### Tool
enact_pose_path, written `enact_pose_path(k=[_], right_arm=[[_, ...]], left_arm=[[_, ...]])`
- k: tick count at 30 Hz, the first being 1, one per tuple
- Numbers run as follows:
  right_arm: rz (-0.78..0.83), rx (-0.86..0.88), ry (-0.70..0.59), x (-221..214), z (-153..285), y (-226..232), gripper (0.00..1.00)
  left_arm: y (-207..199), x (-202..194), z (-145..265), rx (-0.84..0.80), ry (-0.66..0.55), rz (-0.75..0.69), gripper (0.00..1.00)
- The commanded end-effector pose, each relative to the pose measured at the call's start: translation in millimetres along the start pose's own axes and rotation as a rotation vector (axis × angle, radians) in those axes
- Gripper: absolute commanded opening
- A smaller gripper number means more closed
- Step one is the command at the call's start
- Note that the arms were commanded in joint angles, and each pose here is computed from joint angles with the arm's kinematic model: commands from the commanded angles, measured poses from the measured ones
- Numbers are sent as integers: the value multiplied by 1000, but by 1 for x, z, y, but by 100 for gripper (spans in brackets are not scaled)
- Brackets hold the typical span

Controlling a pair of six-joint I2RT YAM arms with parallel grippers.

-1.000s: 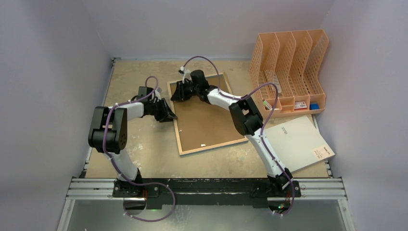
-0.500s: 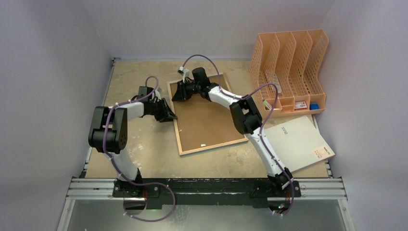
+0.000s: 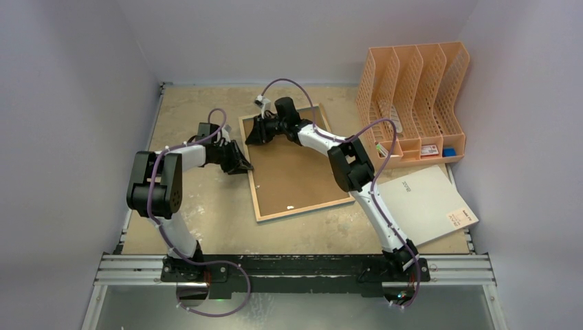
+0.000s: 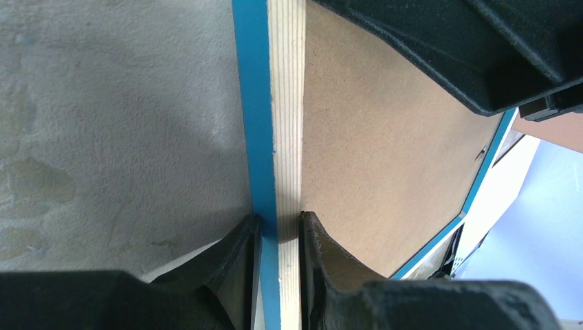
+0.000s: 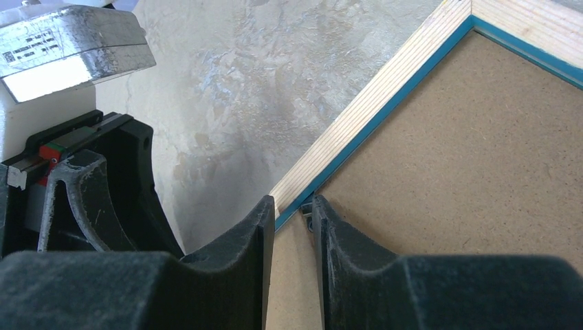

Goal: Put the photo into the frame

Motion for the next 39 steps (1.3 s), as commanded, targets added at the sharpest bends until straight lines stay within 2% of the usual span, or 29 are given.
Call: enact_pose_path(k=[1, 15, 24, 27, 30, 34, 36, 39], right_arm=[[-179, -55, 246, -102, -26, -23, 30], [-142, 57, 415, -140, -25, -17, 27], [-126, 63, 420, -139, -28, -11, 27], [-141, -12, 331, -118, -27, -10, 32], [-180, -88, 128, -70, -11, 0, 34], [-258, -115, -135, -8, 40, 16, 44], [-255, -112, -198, 11, 61, 27, 48], [-227, -142, -213, 14, 78, 38, 51]], left_arm=[[49, -20, -19, 241, 46, -29, 13], [50, -16, -21, 244, 43, -32, 13], [51, -17, -21, 248, 47, -34, 13], [50, -17, -20, 249, 45, -35, 13], [49, -15, -19, 249, 38, -39, 13], [48, -14, -19, 248, 30, -36, 15], [48, -15, -19, 246, 32, -32, 18], [49, -16, -18, 253, 33, -30, 26]])
Point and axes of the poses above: each gripper's point midway between its finger pads, its own z axis back along the fingers, its own y axis along the line the jaws close on, x = y × z, the point moved 5 cm from there along z, back along the fingers, and after that the axes turned 11 degrees about -z, right-handed, at the moved point
